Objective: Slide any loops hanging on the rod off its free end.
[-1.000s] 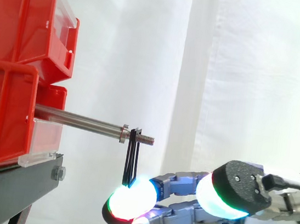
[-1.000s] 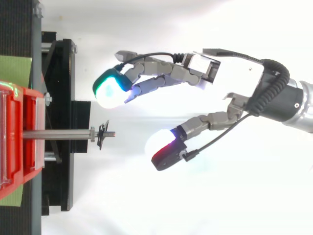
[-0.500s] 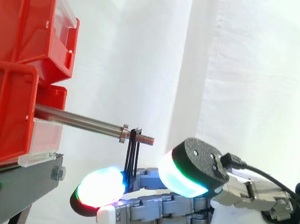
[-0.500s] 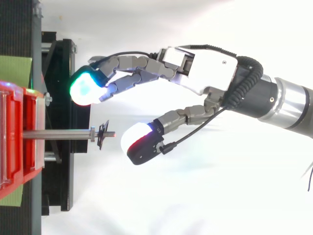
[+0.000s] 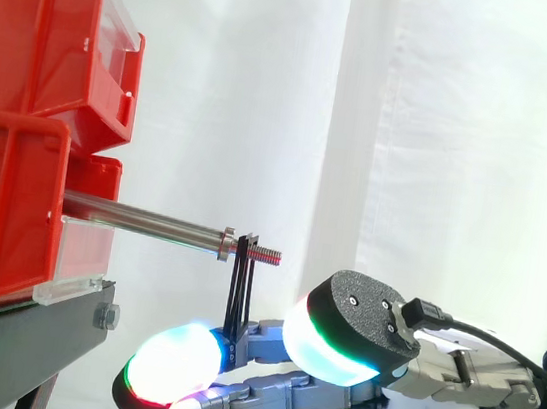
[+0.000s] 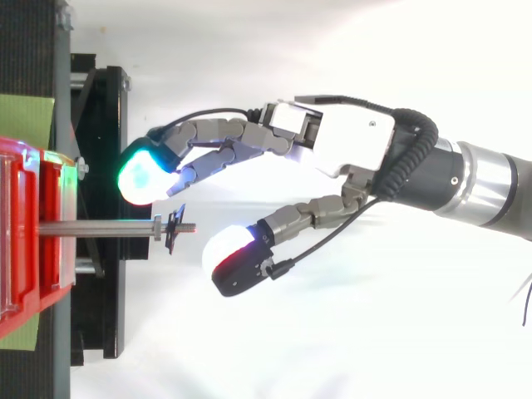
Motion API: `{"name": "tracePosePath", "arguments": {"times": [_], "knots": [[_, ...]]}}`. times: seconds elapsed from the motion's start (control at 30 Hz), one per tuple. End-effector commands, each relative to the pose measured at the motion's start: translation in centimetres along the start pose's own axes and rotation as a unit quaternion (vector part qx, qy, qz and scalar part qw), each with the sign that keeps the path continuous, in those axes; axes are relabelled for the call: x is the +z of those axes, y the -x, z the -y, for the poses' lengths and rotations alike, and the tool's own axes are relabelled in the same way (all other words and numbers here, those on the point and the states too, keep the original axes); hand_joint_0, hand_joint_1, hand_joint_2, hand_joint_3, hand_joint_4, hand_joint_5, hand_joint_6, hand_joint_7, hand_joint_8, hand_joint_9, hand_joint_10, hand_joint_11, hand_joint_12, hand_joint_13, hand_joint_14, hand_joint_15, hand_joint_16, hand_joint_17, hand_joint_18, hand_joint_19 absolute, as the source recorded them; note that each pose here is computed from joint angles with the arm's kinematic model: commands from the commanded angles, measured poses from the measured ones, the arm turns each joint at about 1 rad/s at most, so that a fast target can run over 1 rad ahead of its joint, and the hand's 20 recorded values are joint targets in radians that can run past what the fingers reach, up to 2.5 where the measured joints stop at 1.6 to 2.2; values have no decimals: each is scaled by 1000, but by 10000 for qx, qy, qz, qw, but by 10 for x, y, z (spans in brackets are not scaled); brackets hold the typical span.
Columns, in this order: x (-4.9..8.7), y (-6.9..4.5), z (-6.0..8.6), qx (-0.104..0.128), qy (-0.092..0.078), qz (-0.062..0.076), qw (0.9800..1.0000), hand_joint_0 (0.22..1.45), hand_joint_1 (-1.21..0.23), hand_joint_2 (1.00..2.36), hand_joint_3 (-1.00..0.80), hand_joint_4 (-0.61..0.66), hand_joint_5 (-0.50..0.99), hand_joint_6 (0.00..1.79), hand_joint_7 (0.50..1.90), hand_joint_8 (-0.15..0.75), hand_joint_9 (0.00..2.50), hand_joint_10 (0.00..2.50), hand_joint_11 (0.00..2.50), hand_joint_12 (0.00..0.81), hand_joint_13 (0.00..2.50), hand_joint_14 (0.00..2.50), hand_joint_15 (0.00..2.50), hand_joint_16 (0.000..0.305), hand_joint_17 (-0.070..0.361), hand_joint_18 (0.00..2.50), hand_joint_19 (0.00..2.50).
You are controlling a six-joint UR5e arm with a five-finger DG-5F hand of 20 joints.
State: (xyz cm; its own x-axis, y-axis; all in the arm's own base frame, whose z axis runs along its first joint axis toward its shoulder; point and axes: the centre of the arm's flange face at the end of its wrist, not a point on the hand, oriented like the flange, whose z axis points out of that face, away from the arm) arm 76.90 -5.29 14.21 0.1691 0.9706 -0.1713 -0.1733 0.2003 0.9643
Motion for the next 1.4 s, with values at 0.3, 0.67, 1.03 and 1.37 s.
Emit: {"name": "tracePosePath", "arguments": {"times": [0.3,0.67,1.03,1.37], "knots": [[6,-8,-8,-179,286,12,9994,605,-769,1009,-393,284,-109,502,1092,268,552,0,44,327,272,3,76,44,98,198,172],[22,-14,30,44,506,-84,9987,636,-763,1012,-346,193,-110,536,1154,260,571,2,103,327,287,1,74,44,99,227,173],[29,-12,23,21,579,-208,9981,604,-695,1009,-391,203,-122,616,1005,262,593,4,118,328,302,3,86,44,99,240,189],[28,-17,23,-29,637,-484,9968,594,-651,1009,-394,216,-105,540,1138,265,606,3,109,328,303,3,93,46,102,234,204]]}}
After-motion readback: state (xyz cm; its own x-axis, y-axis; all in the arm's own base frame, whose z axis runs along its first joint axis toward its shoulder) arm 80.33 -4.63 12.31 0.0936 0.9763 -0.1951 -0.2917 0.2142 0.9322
